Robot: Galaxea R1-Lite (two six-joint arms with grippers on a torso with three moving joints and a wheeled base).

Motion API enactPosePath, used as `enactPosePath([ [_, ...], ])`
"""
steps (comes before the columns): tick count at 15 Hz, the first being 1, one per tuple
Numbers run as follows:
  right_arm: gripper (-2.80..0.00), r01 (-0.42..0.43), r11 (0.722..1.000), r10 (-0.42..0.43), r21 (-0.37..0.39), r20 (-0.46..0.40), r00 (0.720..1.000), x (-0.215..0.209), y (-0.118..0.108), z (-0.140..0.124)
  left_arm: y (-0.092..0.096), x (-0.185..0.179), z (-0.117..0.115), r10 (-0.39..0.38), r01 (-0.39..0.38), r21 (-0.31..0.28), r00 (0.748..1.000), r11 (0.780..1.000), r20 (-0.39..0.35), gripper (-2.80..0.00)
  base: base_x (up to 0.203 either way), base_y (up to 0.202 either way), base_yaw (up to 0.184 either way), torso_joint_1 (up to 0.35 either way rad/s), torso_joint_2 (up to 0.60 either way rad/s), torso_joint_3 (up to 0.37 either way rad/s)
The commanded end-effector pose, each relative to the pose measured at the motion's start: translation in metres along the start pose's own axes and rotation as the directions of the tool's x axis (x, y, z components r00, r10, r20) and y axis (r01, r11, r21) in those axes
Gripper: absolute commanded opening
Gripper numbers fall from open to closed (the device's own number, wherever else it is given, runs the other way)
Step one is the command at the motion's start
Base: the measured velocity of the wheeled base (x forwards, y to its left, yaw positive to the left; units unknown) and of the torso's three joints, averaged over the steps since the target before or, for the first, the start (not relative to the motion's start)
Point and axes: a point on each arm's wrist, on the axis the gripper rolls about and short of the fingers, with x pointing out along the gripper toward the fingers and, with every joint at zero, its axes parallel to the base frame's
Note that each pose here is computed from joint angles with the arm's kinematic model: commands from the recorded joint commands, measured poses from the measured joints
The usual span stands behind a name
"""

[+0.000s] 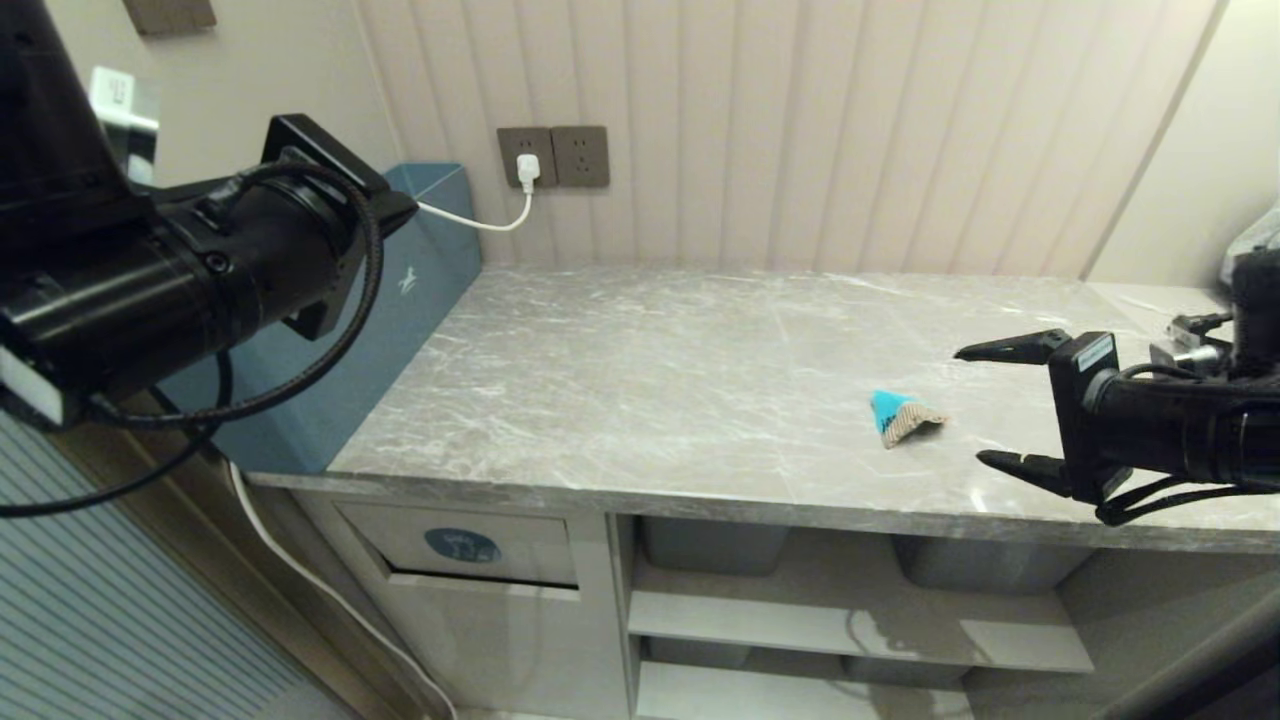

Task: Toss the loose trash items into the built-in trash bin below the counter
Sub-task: Pick up the garbage

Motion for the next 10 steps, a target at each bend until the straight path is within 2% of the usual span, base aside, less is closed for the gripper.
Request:
enactPosePath([
  [1,0.00,0.061,0.998,-0.062,0.020,0.026,0.998,0.027,-0.013,0.005,0.000,0.002,-0.001,0.004,-0.004,-0.004,1.000,1.000,0.001,-2.80,0.000,0.000,0.000,0.000,0.00,0.000],
  [5,0.00,0.079,0.997,-0.080,0.023,0.049,0.996,0.049,-0.021,0.011,0.000,0.003,0.000,0.018,-0.018,-0.005,1.000,1.000,0.021,-2.80,0.000,0.000,0.000,0.000,0.00,0.000],
  [10,0.00,0.036,0.999,-0.037,0.017,0.070,0.997,0.064,-0.022,0.016,0.005,0.011,-0.003,0.033,-0.033,0.000,0.999,0.999,0.021,-2.80,0.000,0.000,0.000,0.000,0.00,0.000],
])
